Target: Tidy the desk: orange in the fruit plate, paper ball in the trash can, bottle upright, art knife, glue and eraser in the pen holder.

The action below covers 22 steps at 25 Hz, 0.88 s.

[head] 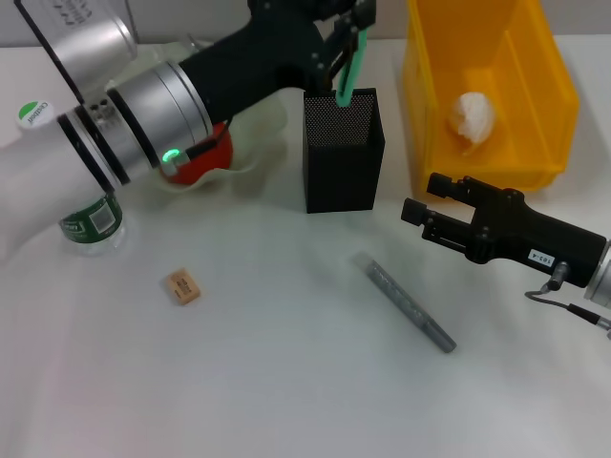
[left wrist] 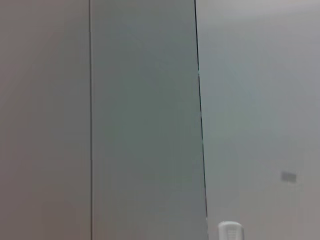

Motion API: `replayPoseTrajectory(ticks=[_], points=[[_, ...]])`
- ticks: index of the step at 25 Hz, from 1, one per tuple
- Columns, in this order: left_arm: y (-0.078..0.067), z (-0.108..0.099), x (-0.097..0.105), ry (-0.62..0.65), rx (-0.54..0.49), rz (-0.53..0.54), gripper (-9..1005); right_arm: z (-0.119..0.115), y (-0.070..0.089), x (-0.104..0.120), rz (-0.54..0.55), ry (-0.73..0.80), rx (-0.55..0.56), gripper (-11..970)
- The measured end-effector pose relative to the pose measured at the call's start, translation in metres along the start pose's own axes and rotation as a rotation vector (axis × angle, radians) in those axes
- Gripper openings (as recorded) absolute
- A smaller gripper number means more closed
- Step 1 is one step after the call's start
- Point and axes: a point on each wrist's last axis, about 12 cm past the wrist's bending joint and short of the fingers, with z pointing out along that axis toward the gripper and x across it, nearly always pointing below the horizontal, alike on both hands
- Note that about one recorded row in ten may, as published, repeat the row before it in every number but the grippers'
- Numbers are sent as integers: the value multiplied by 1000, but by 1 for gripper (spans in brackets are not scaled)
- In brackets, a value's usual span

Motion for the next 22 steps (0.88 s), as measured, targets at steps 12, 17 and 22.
replayPoseTrajectory(ticks=[12, 17, 22], points=[[-4, -5, 20, 56, -24, -35, 199, 1, 0, 0, 1, 0, -4, 689], [-5, -4, 23, 71, -35, -10, 200, 1, 1, 0, -1, 2, -5, 689], [-6, -3, 29, 111, -52, -12, 201, 1, 1, 0, -2, 3, -5, 689]])
